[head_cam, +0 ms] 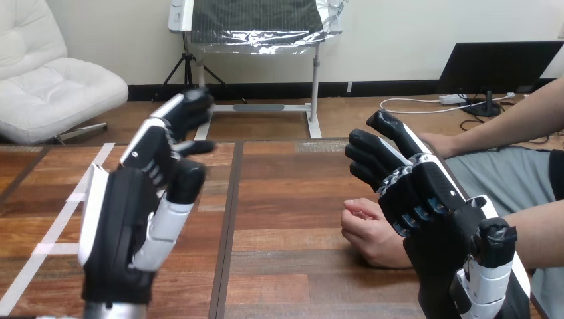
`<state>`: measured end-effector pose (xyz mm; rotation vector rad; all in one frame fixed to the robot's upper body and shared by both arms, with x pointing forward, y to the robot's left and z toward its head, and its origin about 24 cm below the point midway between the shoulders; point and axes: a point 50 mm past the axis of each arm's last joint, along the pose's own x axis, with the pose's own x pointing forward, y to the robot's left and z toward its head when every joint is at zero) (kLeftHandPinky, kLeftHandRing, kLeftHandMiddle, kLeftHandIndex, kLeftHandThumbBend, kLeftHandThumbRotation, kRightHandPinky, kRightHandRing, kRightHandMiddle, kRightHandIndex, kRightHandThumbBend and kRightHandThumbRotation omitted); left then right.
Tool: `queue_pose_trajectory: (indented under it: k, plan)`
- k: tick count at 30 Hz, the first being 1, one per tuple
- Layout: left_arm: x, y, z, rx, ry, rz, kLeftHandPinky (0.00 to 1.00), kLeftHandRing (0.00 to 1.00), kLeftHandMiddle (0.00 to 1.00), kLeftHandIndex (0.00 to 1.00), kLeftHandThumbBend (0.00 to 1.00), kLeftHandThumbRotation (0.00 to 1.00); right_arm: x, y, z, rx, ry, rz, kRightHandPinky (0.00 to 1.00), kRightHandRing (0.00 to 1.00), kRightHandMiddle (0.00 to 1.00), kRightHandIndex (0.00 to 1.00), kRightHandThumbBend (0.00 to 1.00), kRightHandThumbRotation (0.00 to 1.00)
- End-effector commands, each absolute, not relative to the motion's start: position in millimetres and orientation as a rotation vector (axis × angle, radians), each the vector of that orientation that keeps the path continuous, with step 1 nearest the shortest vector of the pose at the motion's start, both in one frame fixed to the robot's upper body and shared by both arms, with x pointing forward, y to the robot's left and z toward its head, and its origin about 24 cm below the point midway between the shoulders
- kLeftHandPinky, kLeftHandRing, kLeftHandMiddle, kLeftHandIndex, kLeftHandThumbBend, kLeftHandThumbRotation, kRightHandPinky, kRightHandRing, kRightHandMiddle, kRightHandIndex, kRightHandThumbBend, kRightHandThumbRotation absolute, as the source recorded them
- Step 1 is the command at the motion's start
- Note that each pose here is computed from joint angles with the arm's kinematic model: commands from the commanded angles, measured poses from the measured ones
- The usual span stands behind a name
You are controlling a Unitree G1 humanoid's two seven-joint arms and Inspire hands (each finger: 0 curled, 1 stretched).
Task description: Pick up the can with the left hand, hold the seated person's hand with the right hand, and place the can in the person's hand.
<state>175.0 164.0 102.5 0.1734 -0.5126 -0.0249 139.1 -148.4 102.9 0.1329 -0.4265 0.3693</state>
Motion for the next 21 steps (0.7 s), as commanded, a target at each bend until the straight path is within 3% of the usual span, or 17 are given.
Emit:
queue_pose_trajectory:
  k: [1, 9, 21]
  plan:
    - [193.2, 171.8, 110.8, 0.239, -0.578, 0.029, 0.75, 0.88, 0.88, 0.87, 0.96, 0.86, 147.0, -145.4, 112.7, 0.136, -0.504, 0.376, 0.93, 0.91, 0.89, 0.93, 0.82, 1.0]
    - [207.2, 182.1, 107.6, 0.29, -0.593, 0.056, 0.85, 0.93, 0.92, 0.9, 1.0, 0.75, 147.9, -145.1, 112.2, 0.138, -0.503, 0.378, 0.94, 0.92, 0.9, 0.93, 0.82, 1.0]
    - [231.0, 202.4, 102.9, 0.394, -0.563, 0.097, 0.92, 0.95, 0.94, 0.92, 1.0, 0.69, 149.1, -145.2, 111.9, 0.135, -0.51, 0.381, 0.94, 0.92, 0.9, 0.93, 0.81, 1.0]
